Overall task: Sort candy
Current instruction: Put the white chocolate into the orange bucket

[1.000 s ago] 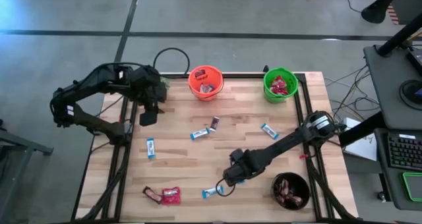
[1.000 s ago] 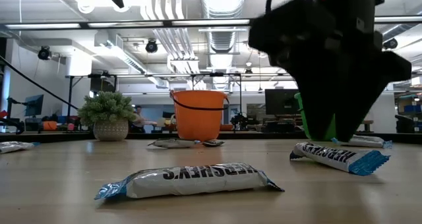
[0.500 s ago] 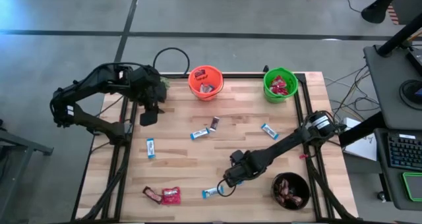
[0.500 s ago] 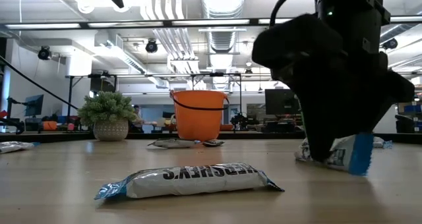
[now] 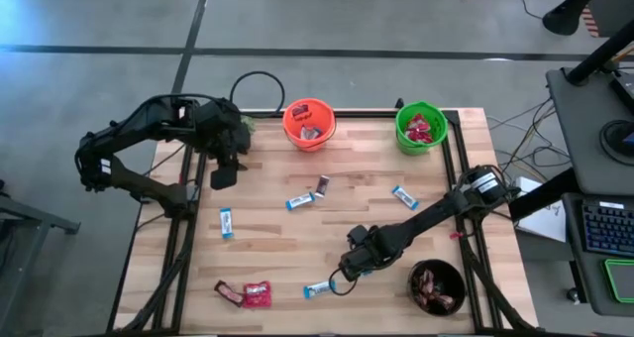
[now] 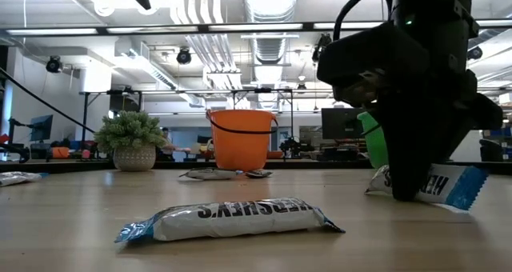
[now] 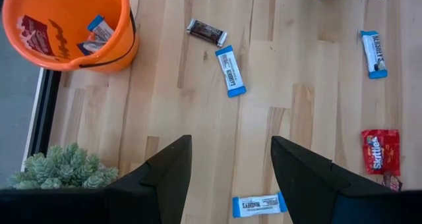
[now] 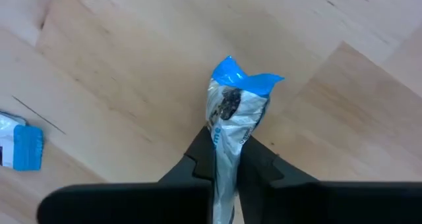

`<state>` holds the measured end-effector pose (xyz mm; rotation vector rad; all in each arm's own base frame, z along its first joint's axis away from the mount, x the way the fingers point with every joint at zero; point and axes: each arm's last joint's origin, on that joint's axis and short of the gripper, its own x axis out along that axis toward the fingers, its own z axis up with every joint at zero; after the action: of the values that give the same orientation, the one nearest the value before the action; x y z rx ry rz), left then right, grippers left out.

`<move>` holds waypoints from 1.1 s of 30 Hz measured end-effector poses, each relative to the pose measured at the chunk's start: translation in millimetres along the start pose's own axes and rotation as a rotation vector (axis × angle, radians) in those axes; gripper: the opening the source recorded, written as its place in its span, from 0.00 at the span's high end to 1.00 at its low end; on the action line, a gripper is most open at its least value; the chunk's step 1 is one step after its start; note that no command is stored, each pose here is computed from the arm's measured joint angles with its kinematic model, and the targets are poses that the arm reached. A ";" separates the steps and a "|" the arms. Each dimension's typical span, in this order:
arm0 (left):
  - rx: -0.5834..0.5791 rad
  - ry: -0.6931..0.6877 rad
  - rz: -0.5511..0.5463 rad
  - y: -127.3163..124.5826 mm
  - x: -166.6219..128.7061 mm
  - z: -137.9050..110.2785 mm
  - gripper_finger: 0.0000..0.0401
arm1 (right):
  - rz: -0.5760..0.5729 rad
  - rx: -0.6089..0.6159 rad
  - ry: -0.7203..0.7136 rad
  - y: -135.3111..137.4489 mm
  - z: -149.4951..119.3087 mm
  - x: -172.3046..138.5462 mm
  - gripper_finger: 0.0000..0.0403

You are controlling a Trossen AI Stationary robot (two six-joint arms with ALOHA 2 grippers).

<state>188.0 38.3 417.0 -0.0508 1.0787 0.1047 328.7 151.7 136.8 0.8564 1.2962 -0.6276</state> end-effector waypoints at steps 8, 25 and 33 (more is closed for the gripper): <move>0.002 0.000 0.000 0.0 0.0 0.0 0.53 | 0.097 -0.067 -0.018 14.1 2.8 -27.0 0.96; 0.002 0.001 0.000 0.0 0.1 0.0 0.53 | 0.197 -0.249 -0.181 18.2 68.4 -100.7 0.97; 0.002 0.001 0.000 0.0 0.1 0.0 0.53 | 0.218 -0.332 -0.278 5.5 128.7 -124.0 0.97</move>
<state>188.1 38.3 416.9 -0.0491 1.0799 0.1030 382.1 40.1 266.0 0.6015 1.0024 -0.3313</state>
